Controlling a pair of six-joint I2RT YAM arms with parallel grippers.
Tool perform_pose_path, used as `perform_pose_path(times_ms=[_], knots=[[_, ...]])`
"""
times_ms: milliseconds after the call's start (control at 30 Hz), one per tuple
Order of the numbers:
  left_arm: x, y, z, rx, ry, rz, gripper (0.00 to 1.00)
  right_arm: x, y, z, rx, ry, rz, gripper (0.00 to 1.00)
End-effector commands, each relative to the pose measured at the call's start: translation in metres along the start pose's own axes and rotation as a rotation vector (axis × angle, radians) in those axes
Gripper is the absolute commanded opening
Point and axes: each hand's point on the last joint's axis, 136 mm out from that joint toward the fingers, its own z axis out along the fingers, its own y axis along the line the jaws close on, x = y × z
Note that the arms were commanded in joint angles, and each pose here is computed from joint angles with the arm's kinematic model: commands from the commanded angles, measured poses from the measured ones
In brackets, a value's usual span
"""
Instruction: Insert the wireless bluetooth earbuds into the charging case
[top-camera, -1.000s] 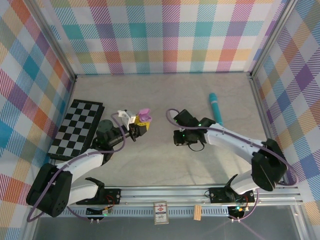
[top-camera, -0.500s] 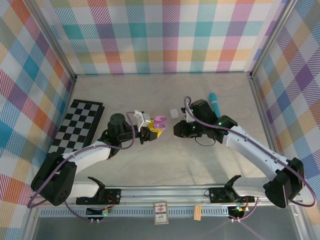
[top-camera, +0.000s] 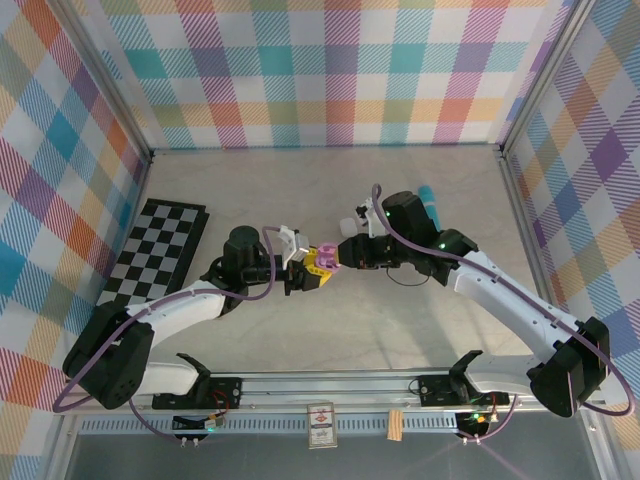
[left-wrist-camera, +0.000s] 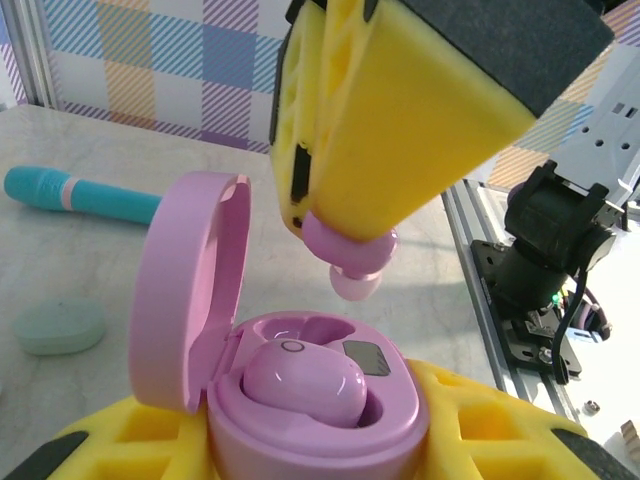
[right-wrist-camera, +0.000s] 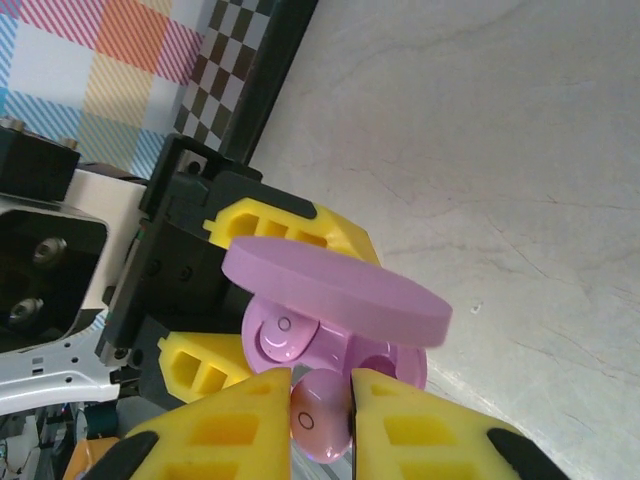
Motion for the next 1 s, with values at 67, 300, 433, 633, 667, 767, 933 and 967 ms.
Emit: perform_pose_path(times_ms=[67, 300, 433, 633, 667, 767, 933, 967], knots=[[-0.020, -0.011, -0.001, 0.046, -0.037, 0.065, 0.29, -0.011, 0.013, -0.003, -0.043, -0.025, -0.038, 0.20], [-0.029, -0.011, -0.002, 0.044, -0.072, 0.066, 0.29, -0.006, 0.006, 0.003, -0.043, -0.011, -0.021, 0.20], [-0.034, -0.009, -0.002, 0.033, -0.092, 0.068, 0.29, -0.004, 0.003, 0.006, -0.038, -0.002, -0.015, 0.20], [-0.038, -0.008, -0.002, 0.025, -0.099, 0.074, 0.29, 0.001, -0.004, 0.007, -0.014, 0.006, -0.008, 0.20], [-0.038, -0.009, -0.002, 0.027, -0.100, 0.075, 0.29, 0.001, -0.006, 0.007, -0.007, 0.005, -0.008, 0.20], [-0.038, -0.009, -0.002, 0.028, -0.102, 0.074, 0.29, 0.002, -0.010, 0.007, 0.016, 0.007, -0.007, 0.20], [-0.042, -0.010, -0.003, 0.034, -0.111, 0.080, 0.29, 0.001, -0.011, 0.008, 0.021, 0.004, 0.002, 0.28], [-0.042, -0.010, -0.002, 0.034, -0.111, 0.081, 0.29, 0.000, -0.010, 0.007, 0.016, 0.001, -0.001, 0.30]])
